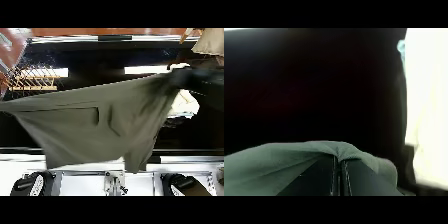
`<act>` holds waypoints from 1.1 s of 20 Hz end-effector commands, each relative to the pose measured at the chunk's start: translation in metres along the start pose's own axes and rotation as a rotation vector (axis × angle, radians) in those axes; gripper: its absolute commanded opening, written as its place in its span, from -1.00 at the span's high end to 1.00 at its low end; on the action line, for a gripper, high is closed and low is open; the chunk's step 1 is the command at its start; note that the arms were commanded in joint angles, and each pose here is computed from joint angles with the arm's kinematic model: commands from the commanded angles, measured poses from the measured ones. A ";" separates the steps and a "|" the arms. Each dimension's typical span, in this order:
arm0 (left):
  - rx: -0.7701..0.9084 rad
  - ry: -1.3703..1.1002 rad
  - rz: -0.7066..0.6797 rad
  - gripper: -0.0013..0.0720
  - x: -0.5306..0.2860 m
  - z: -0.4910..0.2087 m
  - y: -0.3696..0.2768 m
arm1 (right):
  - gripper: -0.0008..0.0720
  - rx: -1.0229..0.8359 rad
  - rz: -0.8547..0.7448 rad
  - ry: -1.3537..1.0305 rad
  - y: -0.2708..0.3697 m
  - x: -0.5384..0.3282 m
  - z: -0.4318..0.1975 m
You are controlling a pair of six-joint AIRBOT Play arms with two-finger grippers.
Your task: Fold the shirts.
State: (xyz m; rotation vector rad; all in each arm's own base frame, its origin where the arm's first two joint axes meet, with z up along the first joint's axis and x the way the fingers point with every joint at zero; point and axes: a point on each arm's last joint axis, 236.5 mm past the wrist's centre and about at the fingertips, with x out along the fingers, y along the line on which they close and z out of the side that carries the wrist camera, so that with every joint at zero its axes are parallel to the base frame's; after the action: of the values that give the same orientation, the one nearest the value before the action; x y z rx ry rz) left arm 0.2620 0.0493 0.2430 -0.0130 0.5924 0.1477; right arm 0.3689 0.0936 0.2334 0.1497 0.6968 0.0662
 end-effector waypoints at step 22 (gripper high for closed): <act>-0.486 1.076 -0.282 -0.89 0.090 -0.255 -0.039 | -0.56 0.041 -0.131 0.543 -0.141 0.111 -0.118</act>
State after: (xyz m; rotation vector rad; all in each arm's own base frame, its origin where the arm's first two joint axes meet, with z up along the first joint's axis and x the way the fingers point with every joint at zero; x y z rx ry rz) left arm 0.2458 0.0338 -0.0051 -0.5595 1.5091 0.0278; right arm 0.4301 0.0022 0.0583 0.0862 1.0667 -0.1404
